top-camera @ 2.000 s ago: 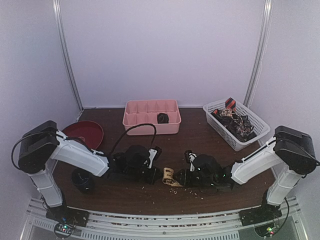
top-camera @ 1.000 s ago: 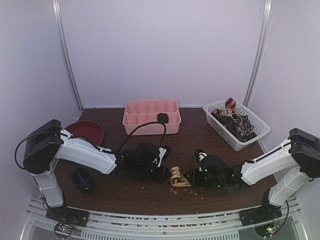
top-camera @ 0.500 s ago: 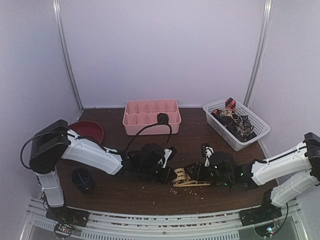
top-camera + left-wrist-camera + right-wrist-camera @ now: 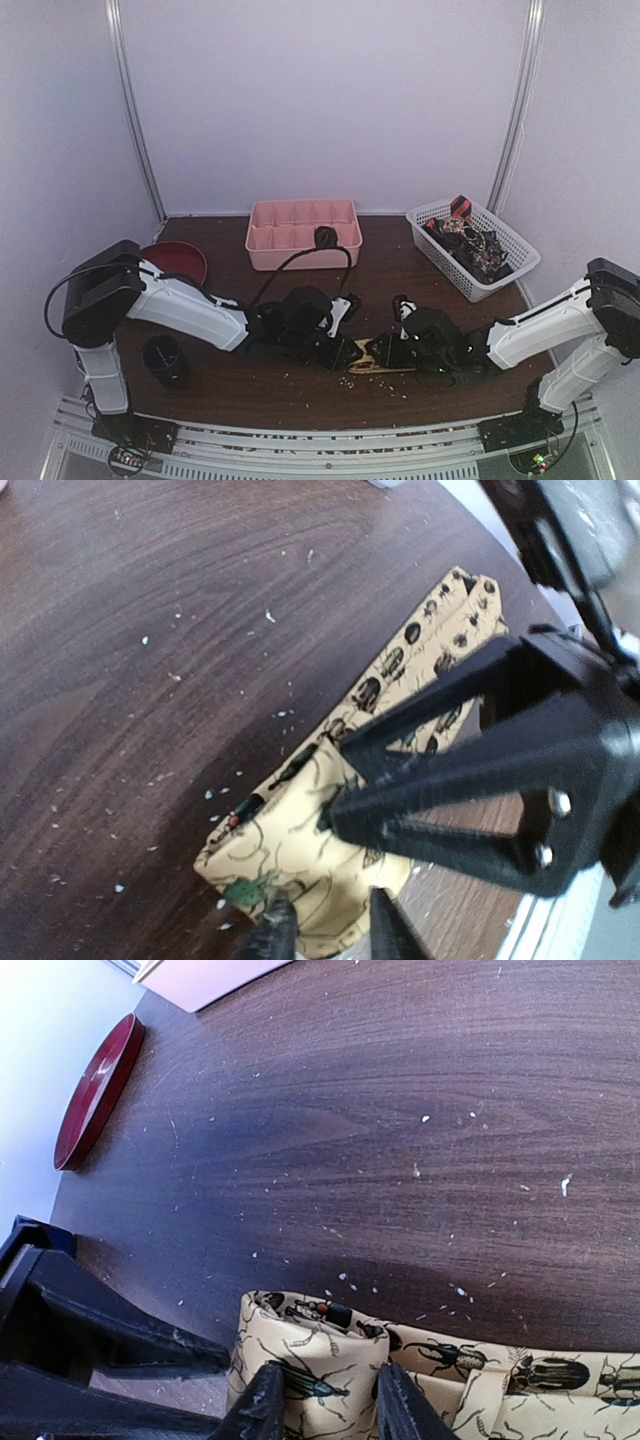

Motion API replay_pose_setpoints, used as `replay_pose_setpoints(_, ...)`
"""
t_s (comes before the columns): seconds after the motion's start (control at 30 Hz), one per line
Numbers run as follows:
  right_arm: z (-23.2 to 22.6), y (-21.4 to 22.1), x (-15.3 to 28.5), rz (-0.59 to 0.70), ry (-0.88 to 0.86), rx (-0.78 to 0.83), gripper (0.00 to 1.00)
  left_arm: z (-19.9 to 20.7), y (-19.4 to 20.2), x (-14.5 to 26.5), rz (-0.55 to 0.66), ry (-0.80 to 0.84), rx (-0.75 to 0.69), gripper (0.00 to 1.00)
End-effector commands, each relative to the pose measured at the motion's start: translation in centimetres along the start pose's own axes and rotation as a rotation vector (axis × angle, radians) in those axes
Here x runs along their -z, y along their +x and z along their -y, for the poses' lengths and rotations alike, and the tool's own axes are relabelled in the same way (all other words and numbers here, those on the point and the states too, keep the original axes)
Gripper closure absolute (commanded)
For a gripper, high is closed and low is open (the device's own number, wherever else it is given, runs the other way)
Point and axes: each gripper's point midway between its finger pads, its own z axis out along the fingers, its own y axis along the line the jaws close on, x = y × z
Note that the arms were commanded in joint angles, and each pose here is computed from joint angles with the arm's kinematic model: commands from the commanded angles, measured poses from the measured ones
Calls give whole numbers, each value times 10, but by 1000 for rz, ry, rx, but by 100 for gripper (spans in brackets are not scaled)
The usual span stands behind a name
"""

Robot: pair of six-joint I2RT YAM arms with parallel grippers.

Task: Roll the ties
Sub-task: Roll the tie at the center of the board.

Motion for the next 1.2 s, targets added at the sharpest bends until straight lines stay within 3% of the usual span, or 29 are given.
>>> replay_pose_setpoints(0.0, 12, 4, -3, -6, 10, 0, 68, 22, -30, 22, 55, 26, -248, 55)
replay_pose_setpoints(0.17, 9, 5, -4, -15, -39, -13, 69, 26, -35, 33, 47, 8, -557, 19)
replay_pose_setpoints(0.27, 8, 6, -5, -19, -61, -25, 69, 21, -22, 23, 2, 23, -690, 9)
replay_pose_setpoints(0.43, 14, 7, -2, -16, -59, -32, 69, 10, -15, 0, -71, 9, -760, 8)
replay_pose_setpoints(0.87, 16, 6, 1, -10, -68, -41, 69, -8, -1, -27, -134, 90, -753, 10)
replay_pose_setpoints(1.17, 16, 6, 0, -14, -71, -49, 69, -6, 16, -39, -200, 167, -773, 19)
